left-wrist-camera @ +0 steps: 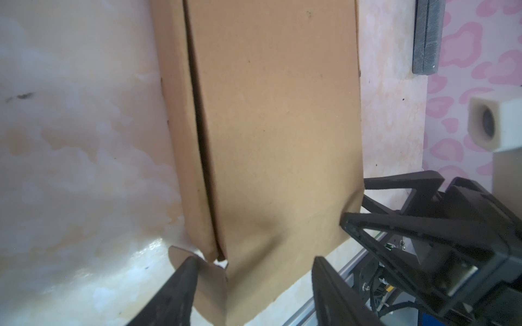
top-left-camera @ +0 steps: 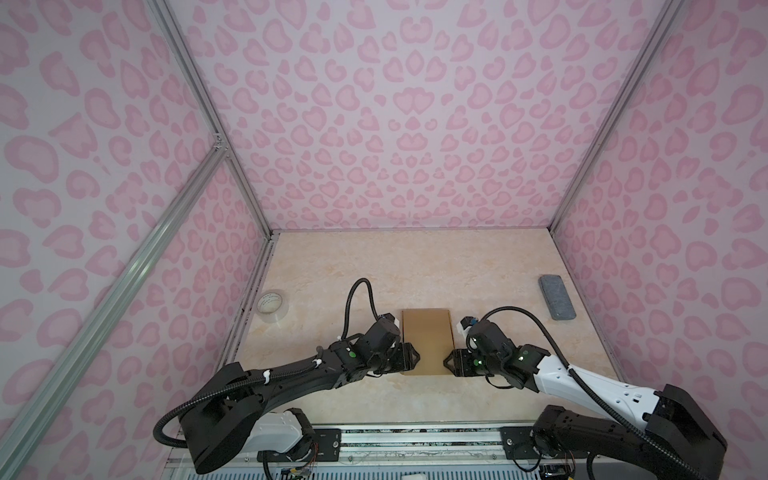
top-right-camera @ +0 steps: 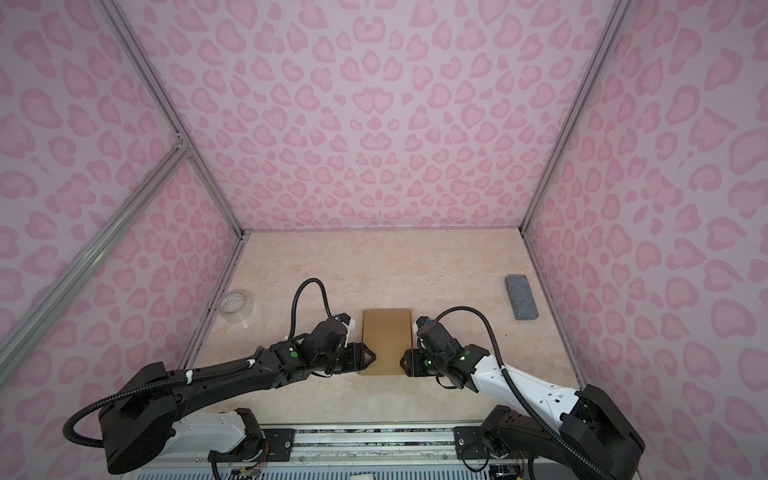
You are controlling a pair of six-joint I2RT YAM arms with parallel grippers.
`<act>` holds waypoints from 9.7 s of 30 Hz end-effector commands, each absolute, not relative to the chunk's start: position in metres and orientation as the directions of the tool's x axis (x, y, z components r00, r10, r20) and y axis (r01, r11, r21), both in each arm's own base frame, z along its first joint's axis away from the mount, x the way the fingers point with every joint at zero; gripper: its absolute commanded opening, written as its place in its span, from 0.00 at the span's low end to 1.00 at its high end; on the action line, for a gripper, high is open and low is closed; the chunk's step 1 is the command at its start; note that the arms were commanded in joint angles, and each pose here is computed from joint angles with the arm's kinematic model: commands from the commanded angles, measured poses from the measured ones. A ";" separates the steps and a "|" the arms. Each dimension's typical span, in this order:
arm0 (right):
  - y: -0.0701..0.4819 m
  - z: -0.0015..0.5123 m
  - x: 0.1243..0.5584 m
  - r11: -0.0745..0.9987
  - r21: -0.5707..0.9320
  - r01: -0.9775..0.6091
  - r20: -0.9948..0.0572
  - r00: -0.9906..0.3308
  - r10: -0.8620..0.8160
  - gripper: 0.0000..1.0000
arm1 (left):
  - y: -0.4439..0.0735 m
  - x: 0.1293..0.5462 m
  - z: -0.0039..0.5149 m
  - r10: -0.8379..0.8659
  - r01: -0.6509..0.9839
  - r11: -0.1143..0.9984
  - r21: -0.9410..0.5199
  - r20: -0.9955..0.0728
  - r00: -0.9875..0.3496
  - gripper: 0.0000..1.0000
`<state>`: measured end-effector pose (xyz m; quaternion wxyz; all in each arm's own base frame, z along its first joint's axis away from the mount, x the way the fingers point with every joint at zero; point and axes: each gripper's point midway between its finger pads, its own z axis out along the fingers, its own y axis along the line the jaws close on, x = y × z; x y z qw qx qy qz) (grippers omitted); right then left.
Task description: Fold the paper box
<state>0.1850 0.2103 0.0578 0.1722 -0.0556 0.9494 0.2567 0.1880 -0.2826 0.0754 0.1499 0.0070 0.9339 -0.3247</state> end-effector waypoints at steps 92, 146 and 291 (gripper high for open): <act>0.206 0.051 0.199 0.892 0.409 -0.195 -0.385 -0.922 -0.026 0.45 | -0.298 0.192 0.068 -0.074 0.123 0.708 -0.695 -0.247 -0.966 0.59; 0.206 0.054 0.203 0.890 0.413 -0.191 -0.383 -0.923 -0.020 0.46 | -0.288 0.206 0.050 -0.079 0.150 0.762 -0.630 -0.320 -0.944 0.46; 0.204 0.053 0.214 0.882 0.445 -0.158 -0.385 -0.922 0.029 0.39 | -0.275 0.317 0.056 -0.177 0.018 0.850 -0.526 -0.317 -0.932 0.70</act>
